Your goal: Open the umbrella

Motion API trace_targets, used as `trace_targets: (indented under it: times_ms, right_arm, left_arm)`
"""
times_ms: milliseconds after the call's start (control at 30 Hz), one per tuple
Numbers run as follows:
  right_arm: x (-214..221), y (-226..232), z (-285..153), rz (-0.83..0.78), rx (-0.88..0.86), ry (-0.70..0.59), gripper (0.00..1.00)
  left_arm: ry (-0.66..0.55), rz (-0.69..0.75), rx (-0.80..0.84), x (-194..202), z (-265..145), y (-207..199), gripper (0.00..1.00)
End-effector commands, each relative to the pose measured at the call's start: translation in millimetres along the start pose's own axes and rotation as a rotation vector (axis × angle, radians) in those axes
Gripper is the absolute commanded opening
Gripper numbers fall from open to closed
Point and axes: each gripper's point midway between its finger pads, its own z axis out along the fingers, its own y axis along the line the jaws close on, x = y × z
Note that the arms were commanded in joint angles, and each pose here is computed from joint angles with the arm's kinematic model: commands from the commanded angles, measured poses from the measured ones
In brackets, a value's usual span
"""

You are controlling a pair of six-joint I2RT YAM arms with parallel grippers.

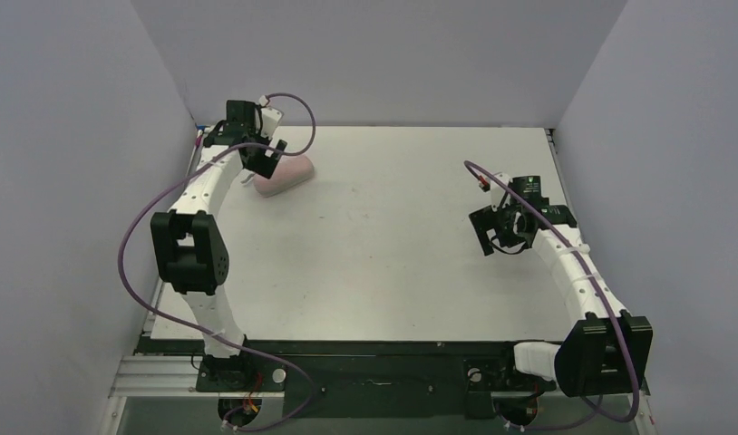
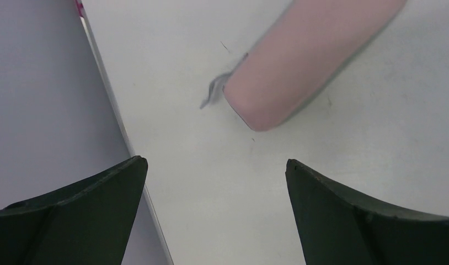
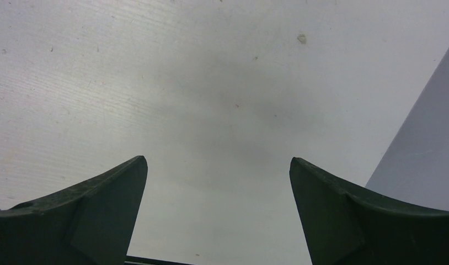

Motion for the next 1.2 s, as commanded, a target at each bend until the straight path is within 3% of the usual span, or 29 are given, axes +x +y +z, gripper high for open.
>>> trace_targets:
  times_ms: [0, 267, 600, 900, 1167]
  right_arm:
    - [-7.2, -5.5, -11.1, 0.051, 0.010, -0.053, 0.97]
    - [0.6, -18.0, -11.5, 0.126, 0.034, -0.041, 0.97]
    - [6.7, -28.3, -14.0, 0.149, 0.061, -0.019, 0.97]
    - [3.7, -31.4, -14.9, 0.152, 0.062, -0.016, 0.97]
    - [4.8, -30.5, -15.6, 0.146, 0.058, -0.020, 0.97]
  left_arm:
    - [-0.111, 0.027, -0.150, -46.7, 26.7, 48.1, 0.97]
    - [-0.139, 0.062, -0.141, -59.2, 103.8, 66.8, 0.97]
    - [-0.088, 0.183, -0.063, -44.5, 163.1, 37.9, 0.97]
    - [-0.123, 0.454, 0.169, -36.4, 152.0, -49.2, 0.97]
    - [-0.141, 0.637, 0.399, -15.4, 112.9, -132.3, 0.97]
